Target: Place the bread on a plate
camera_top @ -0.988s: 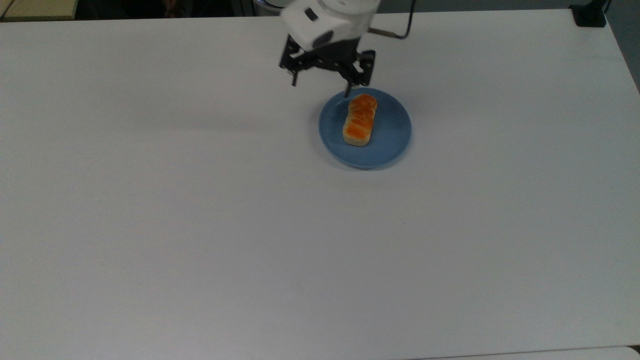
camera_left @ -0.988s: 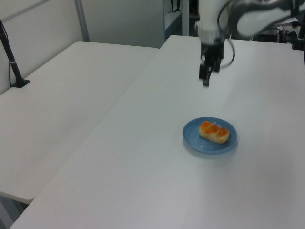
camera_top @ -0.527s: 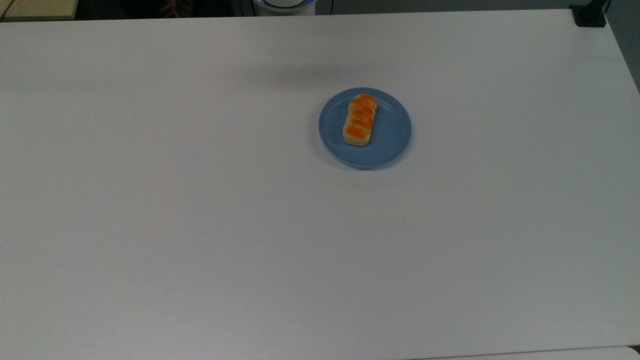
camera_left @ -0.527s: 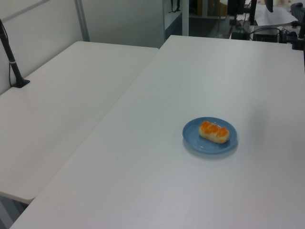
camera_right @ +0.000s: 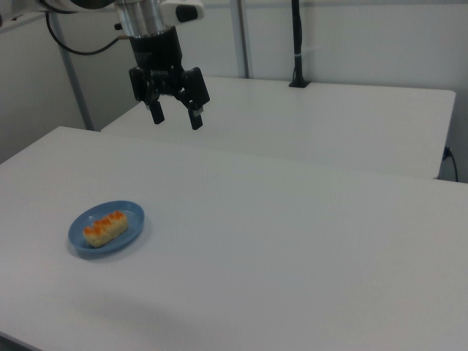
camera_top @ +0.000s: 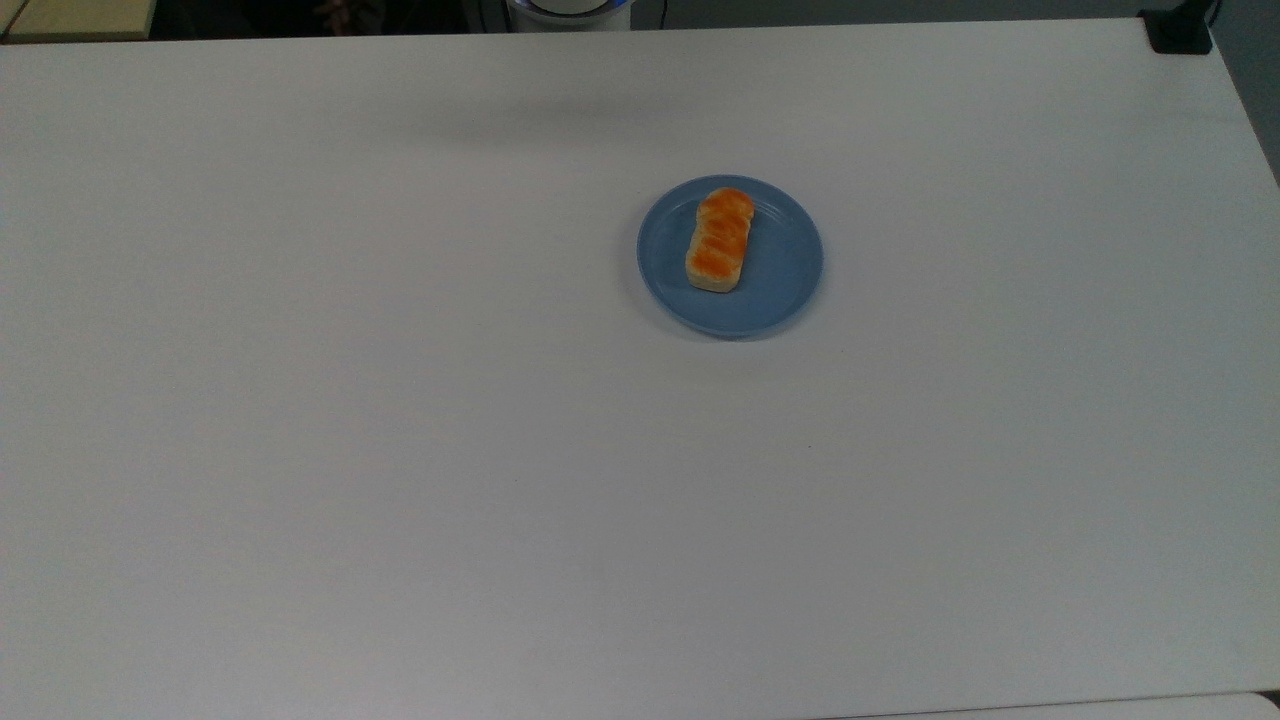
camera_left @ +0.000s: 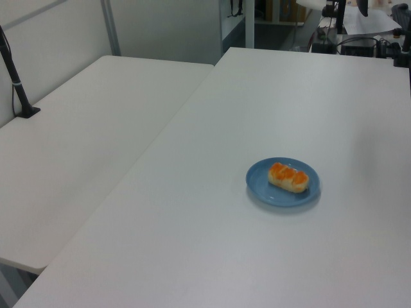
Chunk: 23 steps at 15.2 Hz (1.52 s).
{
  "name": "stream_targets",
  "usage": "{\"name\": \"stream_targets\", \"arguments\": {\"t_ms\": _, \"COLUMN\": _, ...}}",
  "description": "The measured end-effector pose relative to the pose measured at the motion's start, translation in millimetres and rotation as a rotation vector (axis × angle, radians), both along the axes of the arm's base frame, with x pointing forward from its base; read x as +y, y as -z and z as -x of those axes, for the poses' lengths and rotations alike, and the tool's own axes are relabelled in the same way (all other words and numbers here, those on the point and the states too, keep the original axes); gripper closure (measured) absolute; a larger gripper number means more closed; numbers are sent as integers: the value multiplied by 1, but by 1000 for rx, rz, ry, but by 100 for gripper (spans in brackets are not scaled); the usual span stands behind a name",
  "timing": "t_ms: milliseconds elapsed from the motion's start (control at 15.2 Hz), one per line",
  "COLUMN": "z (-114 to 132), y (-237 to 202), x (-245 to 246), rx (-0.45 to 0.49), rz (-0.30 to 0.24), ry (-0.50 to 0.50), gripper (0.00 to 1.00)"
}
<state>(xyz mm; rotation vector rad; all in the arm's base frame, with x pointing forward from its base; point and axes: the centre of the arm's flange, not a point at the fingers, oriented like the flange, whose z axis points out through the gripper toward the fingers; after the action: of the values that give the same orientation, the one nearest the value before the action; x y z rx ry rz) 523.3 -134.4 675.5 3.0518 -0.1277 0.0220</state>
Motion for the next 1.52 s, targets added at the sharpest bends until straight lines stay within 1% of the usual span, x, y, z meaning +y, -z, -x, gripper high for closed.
{"name": "stream_targets", "arguments": {"t_ms": 132, "z": -1, "y": 2, "x": -2, "rx": 5, "rz": 1, "ry": 4, "gripper": 0}}
{"name": "stream_targets", "arguments": {"t_ms": 198, "z": 0, "y": 4, "x": -9, "rx": 4, "rz": -9, "ry": 17, "gripper": 0}}
{"name": "stream_targets", "arguments": {"t_ms": 329, "z": 4, "y": 4, "x": -26, "rx": -11, "rz": -57, "ry": 20, "gripper": 0}}
{"name": "stream_targets", "arguments": {"t_ms": 461, "z": 6, "y": 0, "x": -29, "rx": -23, "rz": -70, "ry": 12, "gripper": 0}}
{"name": "stream_targets", "arguments": {"t_ms": 725, "z": 3, "y": -2, "x": -17, "rx": -27, "rz": -70, "ry": -10, "gripper": 0}}
{"name": "stream_targets", "arguments": {"t_ms": 1186, "z": 3, "y": -2, "x": -17, "rx": -29, "rz": -70, "ry": -10, "gripper": 0}}
{"name": "stream_targets", "arguments": {"t_ms": 1252, "z": 1, "y": -3, "x": -17, "rx": -44, "rz": -67, "ry": -11, "gripper": 0}}
{"name": "stream_targets", "arguments": {"t_ms": 1318, "z": -5, "y": -6, "x": -17, "rx": -84, "rz": -57, "ry": -15, "gripper": 1}}
{"name": "stream_targets", "arguments": {"t_ms": 1515, "z": -18, "y": -2, "x": -2, "rx": -130, "rz": -56, "ry": 67, "gripper": 4}}
